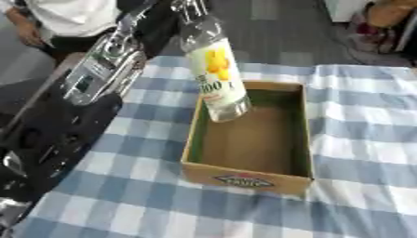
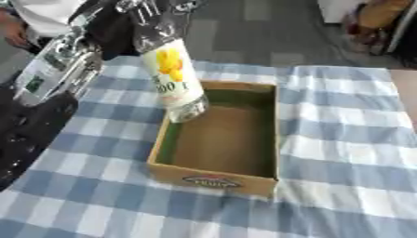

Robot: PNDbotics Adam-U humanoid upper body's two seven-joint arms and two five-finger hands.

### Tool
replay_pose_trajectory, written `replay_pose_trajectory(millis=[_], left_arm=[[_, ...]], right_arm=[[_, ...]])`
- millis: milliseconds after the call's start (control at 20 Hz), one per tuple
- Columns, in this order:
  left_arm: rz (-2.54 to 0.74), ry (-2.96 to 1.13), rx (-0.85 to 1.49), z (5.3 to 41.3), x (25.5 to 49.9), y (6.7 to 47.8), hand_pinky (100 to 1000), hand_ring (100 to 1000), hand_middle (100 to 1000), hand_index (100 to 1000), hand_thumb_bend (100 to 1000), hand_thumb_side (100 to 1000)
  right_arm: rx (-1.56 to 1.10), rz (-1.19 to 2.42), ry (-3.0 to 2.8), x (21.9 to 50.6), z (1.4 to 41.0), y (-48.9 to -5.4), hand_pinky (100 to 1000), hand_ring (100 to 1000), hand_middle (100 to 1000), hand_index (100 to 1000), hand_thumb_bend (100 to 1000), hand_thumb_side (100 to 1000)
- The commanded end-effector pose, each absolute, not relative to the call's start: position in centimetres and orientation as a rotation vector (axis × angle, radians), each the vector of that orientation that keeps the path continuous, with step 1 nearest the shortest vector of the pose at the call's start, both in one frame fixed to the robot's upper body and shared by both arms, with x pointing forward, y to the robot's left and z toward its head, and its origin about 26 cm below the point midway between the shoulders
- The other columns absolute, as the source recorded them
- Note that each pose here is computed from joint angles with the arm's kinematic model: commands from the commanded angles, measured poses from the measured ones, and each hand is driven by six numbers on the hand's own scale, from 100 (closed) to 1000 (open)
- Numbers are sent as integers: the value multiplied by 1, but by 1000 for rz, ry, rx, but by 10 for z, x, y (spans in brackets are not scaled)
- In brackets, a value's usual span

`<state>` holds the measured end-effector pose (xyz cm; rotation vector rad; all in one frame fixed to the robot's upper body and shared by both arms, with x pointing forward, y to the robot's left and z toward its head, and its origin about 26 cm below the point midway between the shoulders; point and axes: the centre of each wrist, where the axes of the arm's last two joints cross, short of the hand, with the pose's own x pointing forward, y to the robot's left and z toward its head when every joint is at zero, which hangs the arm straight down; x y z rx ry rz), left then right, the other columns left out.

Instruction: Pick up objects on the table and place them in the box.

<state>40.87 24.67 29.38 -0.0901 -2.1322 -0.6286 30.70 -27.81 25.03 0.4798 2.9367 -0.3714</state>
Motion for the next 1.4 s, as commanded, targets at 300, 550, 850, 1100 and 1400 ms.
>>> replay_pose_trajectory(millis=[300, 550, 850, 1100, 1400], left_arm=[[-729, -2188, 70, 284, 434, 234, 100, 100, 100, 194, 100, 610], [-795, -2207, 163, 267, 444, 240, 100, 100, 100, 200, 100, 592], [-922, -2162, 279, 248, 454, 248, 100, 100, 348, 500, 100, 587], [-1041, -2073, 299, 240, 458, 251, 461, 532, 632, 770, 100, 900], [-1114, -2011, 240, 238, 459, 254, 718, 764, 808, 909, 329, 966]], right_arm=[[412, -330, 2877, 305, 262, -275, 159, 301, 246, 368, 100, 904], [403, -323, 2874, 305, 264, -274, 159, 302, 246, 368, 100, 904], [397, -321, 2873, 305, 265, -274, 159, 302, 246, 368, 100, 903], [396, -321, 2872, 305, 265, -274, 159, 302, 247, 368, 100, 903], [396, -321, 2872, 305, 265, -274, 160, 302, 247, 368, 100, 903]])
